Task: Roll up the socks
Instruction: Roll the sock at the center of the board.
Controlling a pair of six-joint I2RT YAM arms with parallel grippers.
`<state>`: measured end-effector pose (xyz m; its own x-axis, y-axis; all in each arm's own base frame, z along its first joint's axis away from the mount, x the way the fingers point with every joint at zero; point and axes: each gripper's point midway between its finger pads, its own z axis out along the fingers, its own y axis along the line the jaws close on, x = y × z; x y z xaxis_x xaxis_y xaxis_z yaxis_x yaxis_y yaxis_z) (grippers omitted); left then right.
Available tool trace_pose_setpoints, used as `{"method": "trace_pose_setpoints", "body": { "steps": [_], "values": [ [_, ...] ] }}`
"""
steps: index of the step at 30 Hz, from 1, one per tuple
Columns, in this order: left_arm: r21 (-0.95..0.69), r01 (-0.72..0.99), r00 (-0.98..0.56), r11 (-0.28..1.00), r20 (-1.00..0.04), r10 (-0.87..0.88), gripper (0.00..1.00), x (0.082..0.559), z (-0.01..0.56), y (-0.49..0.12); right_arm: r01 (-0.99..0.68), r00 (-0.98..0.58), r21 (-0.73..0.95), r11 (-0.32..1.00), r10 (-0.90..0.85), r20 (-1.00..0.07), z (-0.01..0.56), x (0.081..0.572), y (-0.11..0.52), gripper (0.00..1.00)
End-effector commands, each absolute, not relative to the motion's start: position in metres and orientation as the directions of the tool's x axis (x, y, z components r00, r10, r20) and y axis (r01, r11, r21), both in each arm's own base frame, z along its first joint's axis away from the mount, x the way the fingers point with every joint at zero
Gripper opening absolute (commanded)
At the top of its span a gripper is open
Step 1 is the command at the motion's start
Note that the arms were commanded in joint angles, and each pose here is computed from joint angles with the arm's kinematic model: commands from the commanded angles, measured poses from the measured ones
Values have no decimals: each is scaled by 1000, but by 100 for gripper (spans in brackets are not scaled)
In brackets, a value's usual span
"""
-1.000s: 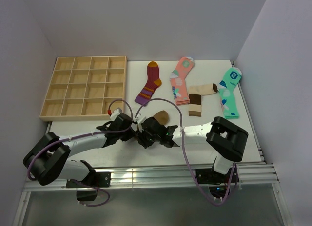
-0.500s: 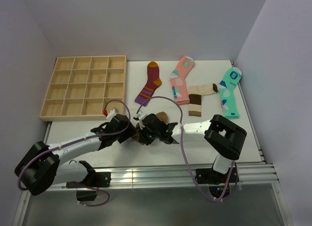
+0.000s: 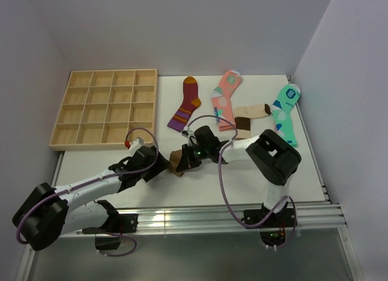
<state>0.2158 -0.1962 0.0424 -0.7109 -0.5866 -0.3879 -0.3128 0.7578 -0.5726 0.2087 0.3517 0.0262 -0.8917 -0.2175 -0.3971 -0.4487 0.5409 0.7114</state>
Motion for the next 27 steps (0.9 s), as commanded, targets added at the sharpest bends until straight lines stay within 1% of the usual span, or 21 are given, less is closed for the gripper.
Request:
{"method": "trace_pose_setpoints", "body": {
  "steps": [1,2,5,6,8,11,15,19,21,25,27],
  "values": [
    [-606,-298,-704,738,-382,-598,77,223,46,-206,-344,-939,783,518,-190,-287,12,200,344,0],
    [-603,-297,-707,740,-382,-595,77,223,45,-207,-311,-950,790,528,-171,-260,8,201,340,0],
    [-605,-294,-712,740,-378,-591,77,225,43,-211,-260,-965,793,552,-131,-225,-3,207,331,0],
    [-605,-292,-712,741,-379,-591,77,227,43,-212,-255,-967,798,545,-121,-226,-3,209,330,0],
    [-601,-295,-713,743,-379,-590,76,228,42,-213,-212,-977,811,545,-104,-185,-10,208,327,1],
    [-593,-293,-713,750,-387,-585,76,230,40,-213,-189,-982,825,533,-85,-169,-11,213,324,2],
    [-574,-304,-721,760,-382,-577,74,230,32,-213,-189,-982,809,556,-87,-170,-14,216,322,2],
    [-559,-318,-728,766,-373,-575,69,228,23,-213,-204,-979,801,563,-92,-184,-12,220,323,3],
    [-544,-326,-735,773,-369,-570,65,227,17,-212,-208,-978,796,569,-92,-190,-11,221,322,4],
    [-513,-339,-743,788,-368,-559,55,225,7,-209,-221,-974,792,569,-95,-204,-8,223,322,8],
    [-524,-329,-742,785,-370,-559,54,230,8,-214,-229,-972,788,572,-93,-214,-6,224,321,10]
  ]
}}
